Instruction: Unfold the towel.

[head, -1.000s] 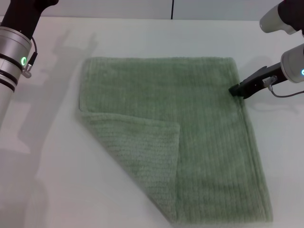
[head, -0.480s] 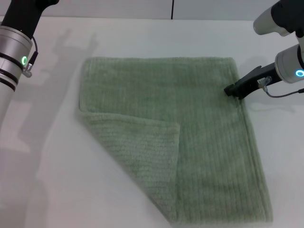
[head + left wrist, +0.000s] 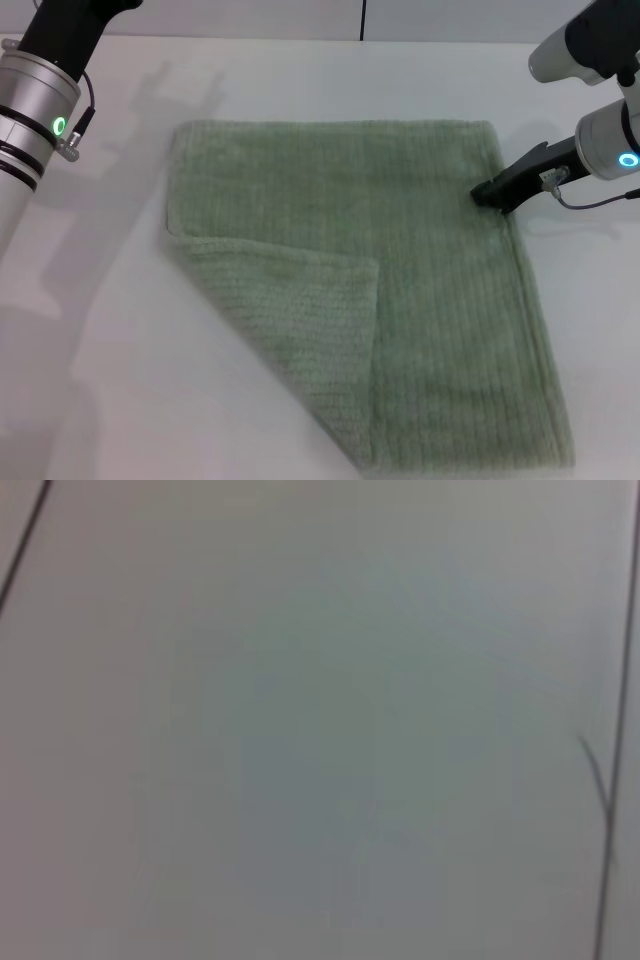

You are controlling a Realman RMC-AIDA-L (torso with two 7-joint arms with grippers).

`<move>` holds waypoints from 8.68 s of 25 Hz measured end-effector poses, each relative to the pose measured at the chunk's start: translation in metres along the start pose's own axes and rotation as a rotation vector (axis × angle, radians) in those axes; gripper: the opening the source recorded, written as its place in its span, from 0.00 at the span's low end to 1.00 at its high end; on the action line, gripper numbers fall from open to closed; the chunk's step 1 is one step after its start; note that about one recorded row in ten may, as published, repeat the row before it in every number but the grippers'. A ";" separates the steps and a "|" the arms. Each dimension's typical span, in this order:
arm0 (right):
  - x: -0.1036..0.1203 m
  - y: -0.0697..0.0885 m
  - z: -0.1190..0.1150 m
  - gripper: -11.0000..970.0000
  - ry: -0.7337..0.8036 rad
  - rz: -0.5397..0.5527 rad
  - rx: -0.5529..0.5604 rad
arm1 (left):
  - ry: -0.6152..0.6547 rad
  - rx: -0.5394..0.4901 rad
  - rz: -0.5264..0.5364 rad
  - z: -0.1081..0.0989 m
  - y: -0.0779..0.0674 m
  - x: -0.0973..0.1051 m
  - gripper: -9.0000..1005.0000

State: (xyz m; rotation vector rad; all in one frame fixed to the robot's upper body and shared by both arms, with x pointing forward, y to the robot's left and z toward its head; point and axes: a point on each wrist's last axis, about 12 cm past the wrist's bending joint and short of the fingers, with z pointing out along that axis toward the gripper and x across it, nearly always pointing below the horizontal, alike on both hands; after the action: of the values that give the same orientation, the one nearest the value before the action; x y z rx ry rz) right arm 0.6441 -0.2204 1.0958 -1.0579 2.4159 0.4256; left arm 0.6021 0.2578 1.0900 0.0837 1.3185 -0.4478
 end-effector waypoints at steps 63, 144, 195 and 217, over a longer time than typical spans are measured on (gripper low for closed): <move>-0.008 0.001 0.004 0.03 -0.004 -0.055 0.031 | 0.327 -0.154 0.153 0.038 0.011 -0.042 0.74; -0.013 0.000 0.008 0.03 0.003 -0.073 0.067 | 0.943 0.936 0.222 0.013 -0.076 -0.010 0.81; -0.015 0.001 0.010 0.04 0.011 -0.095 0.081 | 1.104 0.905 0.307 0.011 -0.112 0.039 0.81; -0.017 0.001 0.009 0.04 0.010 -0.098 0.083 | 1.144 0.946 0.394 0.016 -0.117 0.034 0.40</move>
State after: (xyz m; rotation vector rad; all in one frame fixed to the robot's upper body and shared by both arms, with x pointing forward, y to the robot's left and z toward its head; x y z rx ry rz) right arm 0.6560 -0.2053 1.0968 -1.1392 2.3569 0.2852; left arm 0.5799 0.1367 1.0840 1.5469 2.0020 -0.6827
